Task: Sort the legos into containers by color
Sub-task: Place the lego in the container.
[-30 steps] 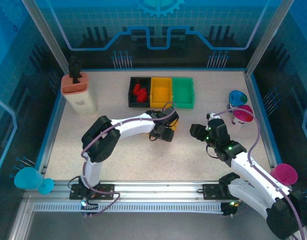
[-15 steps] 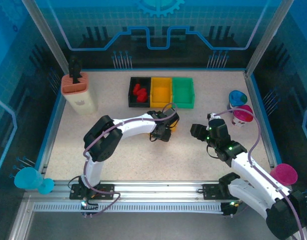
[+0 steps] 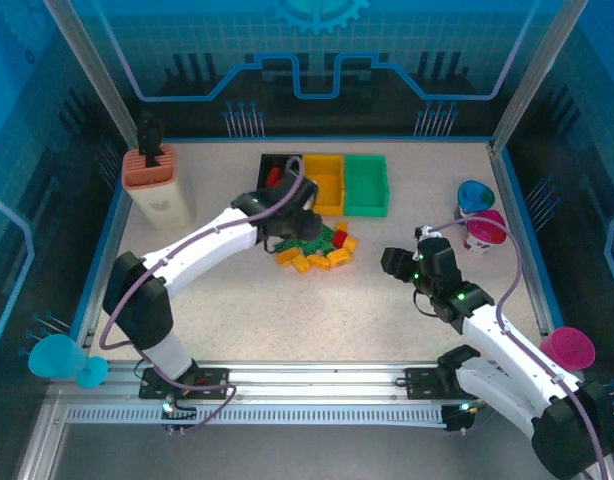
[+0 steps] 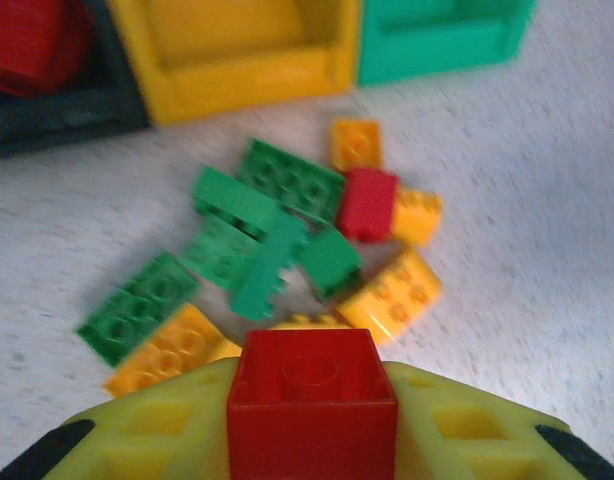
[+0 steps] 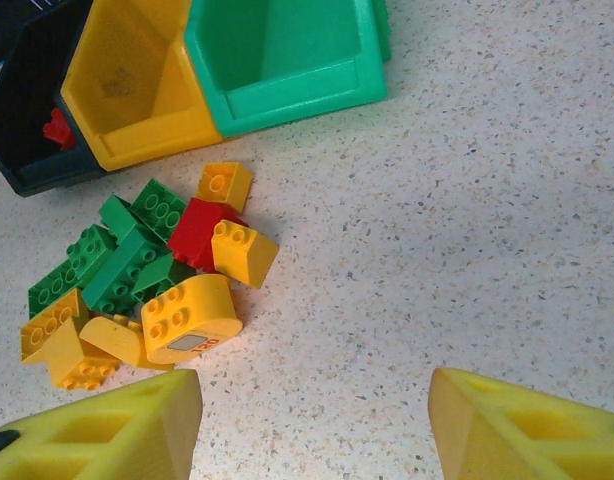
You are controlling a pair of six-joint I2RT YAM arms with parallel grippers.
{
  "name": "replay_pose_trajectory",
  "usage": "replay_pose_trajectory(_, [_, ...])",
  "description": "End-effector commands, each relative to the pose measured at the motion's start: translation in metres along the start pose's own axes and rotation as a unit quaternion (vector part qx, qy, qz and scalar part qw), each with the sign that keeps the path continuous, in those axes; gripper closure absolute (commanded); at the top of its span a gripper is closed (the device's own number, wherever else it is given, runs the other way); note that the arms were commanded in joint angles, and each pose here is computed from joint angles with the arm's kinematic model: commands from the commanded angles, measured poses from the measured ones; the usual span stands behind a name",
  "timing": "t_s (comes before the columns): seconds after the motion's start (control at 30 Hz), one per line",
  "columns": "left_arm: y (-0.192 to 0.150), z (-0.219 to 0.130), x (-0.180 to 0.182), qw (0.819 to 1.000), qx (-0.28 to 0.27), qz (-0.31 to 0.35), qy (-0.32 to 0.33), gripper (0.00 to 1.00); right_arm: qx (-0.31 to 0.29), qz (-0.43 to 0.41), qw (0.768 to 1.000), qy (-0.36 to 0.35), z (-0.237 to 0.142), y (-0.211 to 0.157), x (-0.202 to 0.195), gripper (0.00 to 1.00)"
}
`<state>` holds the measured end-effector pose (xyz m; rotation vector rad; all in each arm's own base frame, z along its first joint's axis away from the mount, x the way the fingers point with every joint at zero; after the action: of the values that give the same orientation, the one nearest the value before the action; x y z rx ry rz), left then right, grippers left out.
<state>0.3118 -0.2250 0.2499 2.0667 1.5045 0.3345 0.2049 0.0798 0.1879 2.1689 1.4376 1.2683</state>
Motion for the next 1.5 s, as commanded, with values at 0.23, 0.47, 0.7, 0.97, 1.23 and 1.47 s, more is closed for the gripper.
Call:
replay_pose_trajectory(0.23, [0.044,0.033,0.09,0.992,-0.039,-0.086,0.08,0.64,-0.003,0.012,1.0,0.001,-0.006,-0.003,-0.007,0.38])
replay_pose_trajectory(0.47, [0.067,0.064,0.123,0.986,-0.032,-0.11,0.12,0.64,-0.001,0.013,1.0,0.001,-0.007,-0.005,-0.008,0.38])
replay_pose_trajectory(0.7, [0.083,0.087,0.141,0.983,-0.016,-0.106,0.149,0.62,0.002,0.013,1.0,0.004,-0.007,-0.005,-0.007,0.38])
replay_pose_trajectory(0.97, [0.089,0.093,0.15,0.98,-0.015,-0.096,0.173,0.56,0.005,0.015,1.0,0.009,-0.008,-0.005,-0.006,0.38])
replay_pose_trajectory(1.23, [0.099,0.056,0.144,0.981,-0.052,-0.108,0.15,0.23,0.015,0.012,1.0,0.015,-0.005,-0.005,-0.002,0.37])
replay_pose_trajectory(1.47, [0.076,-0.009,0.126,0.98,-0.128,-0.121,0.096,0.22,0.03,-0.008,0.999,0.024,0.003,0.005,0.013,0.36])
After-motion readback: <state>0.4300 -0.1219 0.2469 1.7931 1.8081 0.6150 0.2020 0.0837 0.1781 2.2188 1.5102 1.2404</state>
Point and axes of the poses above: each hand's point on the last joint's axis, 136 mm out from that joint toward the fingers, its own z axis out along the fingers, its own x axis along the line the jaws close on, y = z × x, the point moved 9 cm from there along -z, back along the fingers, and after that the axes turned 10 degrees about z, right-handed, at the moved point
